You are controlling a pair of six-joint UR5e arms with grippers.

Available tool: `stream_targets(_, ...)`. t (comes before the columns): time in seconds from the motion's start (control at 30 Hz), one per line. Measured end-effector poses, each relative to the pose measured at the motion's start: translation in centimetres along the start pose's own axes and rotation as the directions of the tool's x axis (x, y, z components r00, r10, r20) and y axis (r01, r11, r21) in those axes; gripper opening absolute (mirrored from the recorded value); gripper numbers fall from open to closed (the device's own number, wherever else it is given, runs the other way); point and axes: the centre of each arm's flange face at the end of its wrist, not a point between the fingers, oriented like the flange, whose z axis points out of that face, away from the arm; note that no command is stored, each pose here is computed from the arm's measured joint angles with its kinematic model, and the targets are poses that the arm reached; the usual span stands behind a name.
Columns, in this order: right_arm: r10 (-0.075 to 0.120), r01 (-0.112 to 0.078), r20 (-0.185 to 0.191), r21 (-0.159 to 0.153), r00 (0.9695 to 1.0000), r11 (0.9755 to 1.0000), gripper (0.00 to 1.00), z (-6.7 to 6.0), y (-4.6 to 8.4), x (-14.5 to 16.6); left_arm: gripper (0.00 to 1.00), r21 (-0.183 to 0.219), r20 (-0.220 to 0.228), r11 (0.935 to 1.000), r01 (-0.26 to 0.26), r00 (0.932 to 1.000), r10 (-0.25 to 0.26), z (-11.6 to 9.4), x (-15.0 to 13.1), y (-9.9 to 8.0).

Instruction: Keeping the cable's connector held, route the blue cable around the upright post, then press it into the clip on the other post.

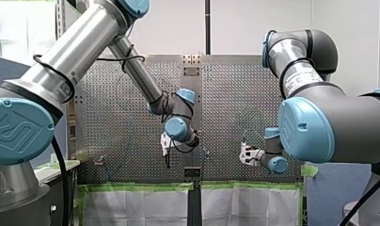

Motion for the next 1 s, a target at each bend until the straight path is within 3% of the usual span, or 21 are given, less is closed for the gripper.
stream_targets(0.17, -0.025, 0.026, 0.032, -0.044, 0.9992, 0.9987, 0.00, -0.4, 0.3, -0.3, 1.00, 0.005, 0.020, 0.9997, 0.026, 0.9995, -0.026, -1.5, -0.8, 0.2)
stream_targets(0.37, -0.057, 0.061, 0.054, -0.085, 0.9969, 0.9945, 0.00, -1.2, 0.8, 0.5, 1.00, 0.011, 0.045, 0.9990, 0.044, 0.9980, -0.044, -3.5, -1.6, 0.4)
stream_targets(0.47, -0.052, 0.056, 0.037, -0.118, 0.9980, 0.9914, 0.00, -1.7, 1.4, 1.5, 1.00, 0.014, 0.047, 0.9989, 0.044, 0.9979, -0.045, -4.6, -1.8, 0.5)
stream_targets(0.63, -0.029, 0.028, -0.005, -0.169, 0.9996, 0.9852, 0.00, -2.5, 2.6, 3.3, 1.00, 0.021, 0.045, 0.9989, 0.043, 0.9981, -0.043, -6.2, -2.1, 0.8)
stream_targets(0.83, -0.005, -0.004, -0.049, -0.174, 0.9988, 0.9847, 0.00, -3.5, 2.6, 5.2, 1.00, 0.028, 0.042, 0.9988, 0.041, 0.9982, -0.042, -8.3, -2.5, 1.2)
stream_targets(1.0, -0.022, 0.007, -0.090, -0.165, 0.9957, 0.9862, 0.00, -3.6, 2.4, 7.6, 1.00, 0.040, 0.048, 0.9984, 0.039, 0.9980, -0.040, -10.2, -2.9, 1.6)
